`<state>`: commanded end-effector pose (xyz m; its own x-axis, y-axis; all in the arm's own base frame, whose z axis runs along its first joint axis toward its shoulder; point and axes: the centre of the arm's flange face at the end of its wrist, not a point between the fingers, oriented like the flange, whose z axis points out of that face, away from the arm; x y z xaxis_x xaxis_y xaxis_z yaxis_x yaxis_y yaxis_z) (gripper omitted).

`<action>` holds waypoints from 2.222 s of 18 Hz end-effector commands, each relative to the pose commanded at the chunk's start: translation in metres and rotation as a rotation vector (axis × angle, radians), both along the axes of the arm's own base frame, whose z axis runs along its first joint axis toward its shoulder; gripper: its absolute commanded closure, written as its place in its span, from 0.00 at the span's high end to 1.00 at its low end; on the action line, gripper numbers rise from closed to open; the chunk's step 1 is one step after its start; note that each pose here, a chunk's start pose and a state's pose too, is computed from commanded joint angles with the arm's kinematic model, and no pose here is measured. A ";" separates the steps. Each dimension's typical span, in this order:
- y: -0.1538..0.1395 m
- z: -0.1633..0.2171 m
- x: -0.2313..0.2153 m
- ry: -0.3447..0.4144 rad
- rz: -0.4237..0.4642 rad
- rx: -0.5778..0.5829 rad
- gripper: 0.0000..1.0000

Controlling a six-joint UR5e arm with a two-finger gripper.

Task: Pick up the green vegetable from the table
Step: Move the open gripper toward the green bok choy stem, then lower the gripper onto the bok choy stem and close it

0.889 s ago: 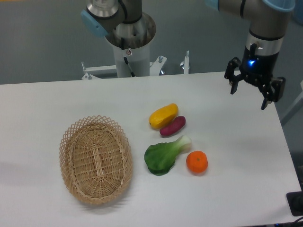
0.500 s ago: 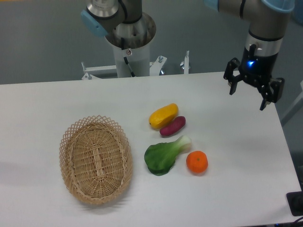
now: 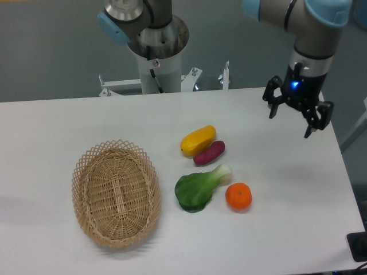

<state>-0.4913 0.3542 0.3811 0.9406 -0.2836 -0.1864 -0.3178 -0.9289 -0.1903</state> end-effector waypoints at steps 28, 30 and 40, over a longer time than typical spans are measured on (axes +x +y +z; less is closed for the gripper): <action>0.075 -0.167 0.090 -0.069 -0.137 -0.214 1.00; 0.076 -0.167 0.091 -0.069 -0.137 -0.214 1.00; 0.082 -0.177 0.093 -0.052 -0.140 -0.205 0.88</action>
<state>-0.3987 0.4367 0.2037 0.8963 -0.4389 -0.0634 -0.4409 -0.8973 -0.0217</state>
